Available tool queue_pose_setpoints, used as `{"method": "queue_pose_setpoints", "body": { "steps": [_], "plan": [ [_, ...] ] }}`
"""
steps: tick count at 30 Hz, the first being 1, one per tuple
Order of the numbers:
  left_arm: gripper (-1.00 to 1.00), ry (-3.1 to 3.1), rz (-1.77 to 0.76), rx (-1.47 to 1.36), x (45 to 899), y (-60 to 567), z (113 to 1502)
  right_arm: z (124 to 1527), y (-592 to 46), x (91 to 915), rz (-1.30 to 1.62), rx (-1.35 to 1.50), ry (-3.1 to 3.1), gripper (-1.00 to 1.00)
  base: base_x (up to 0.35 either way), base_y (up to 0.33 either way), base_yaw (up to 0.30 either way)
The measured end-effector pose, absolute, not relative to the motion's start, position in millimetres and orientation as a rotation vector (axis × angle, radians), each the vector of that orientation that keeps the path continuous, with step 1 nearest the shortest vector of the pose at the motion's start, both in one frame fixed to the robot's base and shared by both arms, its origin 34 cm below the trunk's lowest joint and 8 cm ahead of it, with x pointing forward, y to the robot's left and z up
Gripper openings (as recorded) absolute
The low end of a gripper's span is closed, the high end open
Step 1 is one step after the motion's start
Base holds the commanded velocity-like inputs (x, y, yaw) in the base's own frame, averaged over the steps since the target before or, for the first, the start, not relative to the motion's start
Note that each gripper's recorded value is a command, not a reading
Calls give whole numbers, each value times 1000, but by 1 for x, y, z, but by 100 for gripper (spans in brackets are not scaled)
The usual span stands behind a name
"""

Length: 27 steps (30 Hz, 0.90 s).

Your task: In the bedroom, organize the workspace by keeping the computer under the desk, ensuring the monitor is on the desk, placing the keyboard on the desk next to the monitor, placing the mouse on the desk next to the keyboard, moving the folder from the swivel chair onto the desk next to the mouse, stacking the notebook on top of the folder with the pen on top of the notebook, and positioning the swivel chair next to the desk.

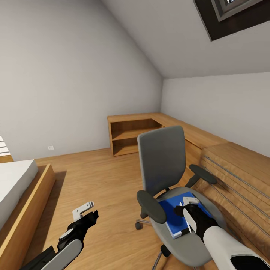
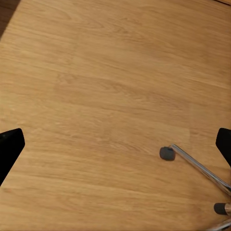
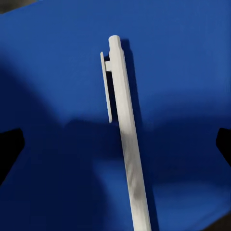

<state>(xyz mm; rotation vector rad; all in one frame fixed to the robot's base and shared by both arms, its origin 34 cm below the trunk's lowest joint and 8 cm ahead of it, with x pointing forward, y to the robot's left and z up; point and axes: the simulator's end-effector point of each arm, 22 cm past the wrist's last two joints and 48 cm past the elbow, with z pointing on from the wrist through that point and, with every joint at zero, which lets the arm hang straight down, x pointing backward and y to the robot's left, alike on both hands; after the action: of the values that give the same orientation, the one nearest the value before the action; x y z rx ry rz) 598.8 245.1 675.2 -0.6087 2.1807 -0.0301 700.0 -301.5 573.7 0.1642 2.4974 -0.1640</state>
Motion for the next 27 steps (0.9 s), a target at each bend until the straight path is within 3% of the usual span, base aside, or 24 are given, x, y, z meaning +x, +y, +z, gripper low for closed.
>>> {"method": "queue_pose_setpoints", "body": {
  "steps": [27],
  "plan": [
    [100,2188,-31,-592,594,241,655,556,-301,698,-163,164,2496,100,0,0,0]
  ]
}}
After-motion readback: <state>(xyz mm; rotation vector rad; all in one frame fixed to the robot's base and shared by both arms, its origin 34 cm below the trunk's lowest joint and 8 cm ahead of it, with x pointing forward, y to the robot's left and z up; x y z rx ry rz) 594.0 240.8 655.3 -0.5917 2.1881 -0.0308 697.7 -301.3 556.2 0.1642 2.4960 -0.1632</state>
